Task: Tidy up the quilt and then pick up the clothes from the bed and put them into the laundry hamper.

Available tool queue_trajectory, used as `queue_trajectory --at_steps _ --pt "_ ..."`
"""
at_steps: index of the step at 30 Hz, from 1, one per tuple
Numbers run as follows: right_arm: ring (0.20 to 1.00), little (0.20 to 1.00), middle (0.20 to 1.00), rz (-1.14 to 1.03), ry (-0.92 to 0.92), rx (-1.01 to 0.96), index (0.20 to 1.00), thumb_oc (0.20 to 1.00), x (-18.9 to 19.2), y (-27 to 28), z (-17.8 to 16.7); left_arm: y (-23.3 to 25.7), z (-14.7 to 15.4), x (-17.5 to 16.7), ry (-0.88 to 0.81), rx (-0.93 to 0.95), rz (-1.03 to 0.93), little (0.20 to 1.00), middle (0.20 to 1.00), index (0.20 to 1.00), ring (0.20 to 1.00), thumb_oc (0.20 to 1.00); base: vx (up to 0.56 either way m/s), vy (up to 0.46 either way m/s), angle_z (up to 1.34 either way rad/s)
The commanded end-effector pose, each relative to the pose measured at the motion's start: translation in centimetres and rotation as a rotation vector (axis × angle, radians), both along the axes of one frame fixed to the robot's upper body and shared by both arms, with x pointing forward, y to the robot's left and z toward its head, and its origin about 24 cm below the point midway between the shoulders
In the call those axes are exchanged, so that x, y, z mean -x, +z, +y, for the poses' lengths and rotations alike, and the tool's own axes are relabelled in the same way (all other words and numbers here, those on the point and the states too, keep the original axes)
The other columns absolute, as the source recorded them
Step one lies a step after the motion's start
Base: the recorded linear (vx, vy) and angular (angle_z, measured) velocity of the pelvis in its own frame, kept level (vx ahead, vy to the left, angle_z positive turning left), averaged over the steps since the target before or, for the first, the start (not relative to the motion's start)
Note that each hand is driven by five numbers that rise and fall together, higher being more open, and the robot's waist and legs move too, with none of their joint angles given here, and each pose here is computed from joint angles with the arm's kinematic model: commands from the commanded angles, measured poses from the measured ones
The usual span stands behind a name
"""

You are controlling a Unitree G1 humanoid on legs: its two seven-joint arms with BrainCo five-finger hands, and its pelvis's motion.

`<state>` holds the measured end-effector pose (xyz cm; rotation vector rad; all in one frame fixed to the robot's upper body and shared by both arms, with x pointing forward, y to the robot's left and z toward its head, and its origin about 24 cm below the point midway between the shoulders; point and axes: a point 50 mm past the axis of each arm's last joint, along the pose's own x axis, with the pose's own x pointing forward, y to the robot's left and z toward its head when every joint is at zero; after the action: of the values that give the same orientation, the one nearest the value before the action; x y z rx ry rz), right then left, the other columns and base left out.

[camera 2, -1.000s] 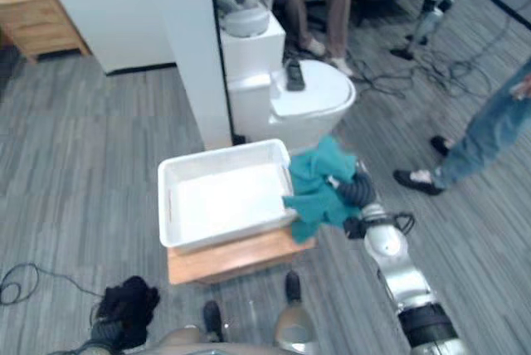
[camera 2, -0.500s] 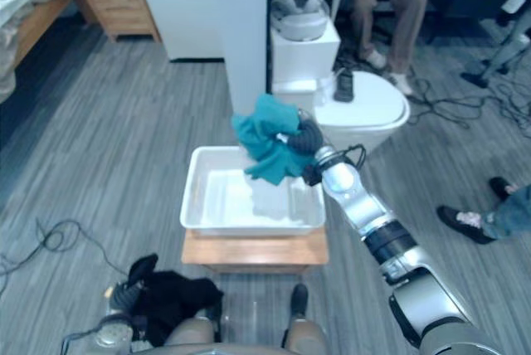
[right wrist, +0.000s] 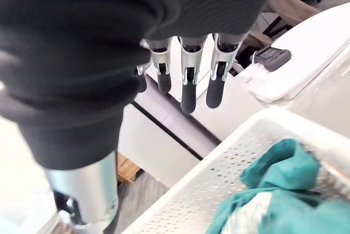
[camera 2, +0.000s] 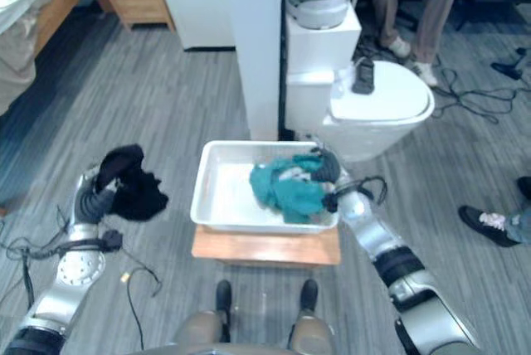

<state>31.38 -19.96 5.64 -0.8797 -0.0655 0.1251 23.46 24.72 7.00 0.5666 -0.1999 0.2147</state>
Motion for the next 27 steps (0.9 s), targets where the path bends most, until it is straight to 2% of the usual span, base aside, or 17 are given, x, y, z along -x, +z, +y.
queue_trajectory --at_steps 1,10,11,13,14,18,19,20,24,27 --pt "1.0 1.0 1.0 -0.134 0.033 0.107 1.0 1.0 0.7 1.8 -0.4 4.3 -1.4 -1.6 -0.115 -0.044 -0.202 0.2 0.2 0.2 0.2 0.2 0.01 0.001 -0.4" --pt "1.0 1.0 1.0 0.159 -0.081 0.201 1.0 1.0 7.1 -6.3 -3.6 5.9 -4.4 -4.1 -0.214 -0.051 -0.25 0.2 0.2 0.2 0.2 0.2 0.0 0.01 -0.34" --pt "1.0 1.0 1.0 0.262 -0.145 0.174 1.0 1.0 9.0 -8.6 -4.4 5.5 -5.3 -5.1 -0.225 -0.011 -0.22 0.2 0.2 0.2 0.2 0.2 -0.02 0.026 -0.44" --pt "1.0 1.0 1.0 0.298 -0.168 0.166 1.0 1.0 9.7 -9.3 -4.7 5.4 -5.5 -5.5 -0.227 -0.009 -0.207 0.2 0.2 0.2 0.2 0.2 -0.02 0.016 -0.37" --pt "1.0 1.0 1.0 0.4 -0.218 0.154 1.0 1.0 11.6 -11.4 -5.2 4.6 -6.1 -6.7 -0.215 -0.01 -0.159 0.2 0.2 0.2 0.2 0.2 -0.02 0.009 -0.46" --pt "1.0 1.0 1.0 0.564 -0.265 0.175 1.0 1.0 14.7 -14.4 -5.8 2.2 -5.9 -8.7 -0.148 -0.129 -0.02 0.2 0.2 0.2 0.2 0.2 -0.03 -0.002 -0.28" --pt "1.0 1.0 1.0 0.6 -0.282 0.177 1.0 1.0 15.3 -15.1 -5.9 1.3 -6.0 -9.1 -0.132 -0.147 0.026 0.667 0.667 0.667 0.667 0.667 -0.05 -0.006 -0.19" --pt "1.0 1.0 1.0 0.636 -0.303 0.173 1.0 1.0 15.8 -15.7 -6.0 0.1 -6.0 -9.6 -0.113 -0.145 0.09 1.0 1.0 1.0 1.0 1.0 -0.03 0.002 -0.17" --pt "1.0 1.0 1.0 0.723 -0.372 0.17 1.0 1.0 16.8 -17.0 -6.6 -1.6 -6.1 -10.2 -0.099 -0.148 0.196 1.0 1.0 1.0 1.0 1.0 -0.02 0.0 -0.1" --pt "1.0 1.0 1.0 0.794 -0.427 0.147 1.0 1.0 17.8 -17.9 -6.8 -2.8 -5.9 -9.7 -0.105 -0.076 0.247 1.0 1.0 1.0 1.0 1.0 0.0 -0.007 -0.06"
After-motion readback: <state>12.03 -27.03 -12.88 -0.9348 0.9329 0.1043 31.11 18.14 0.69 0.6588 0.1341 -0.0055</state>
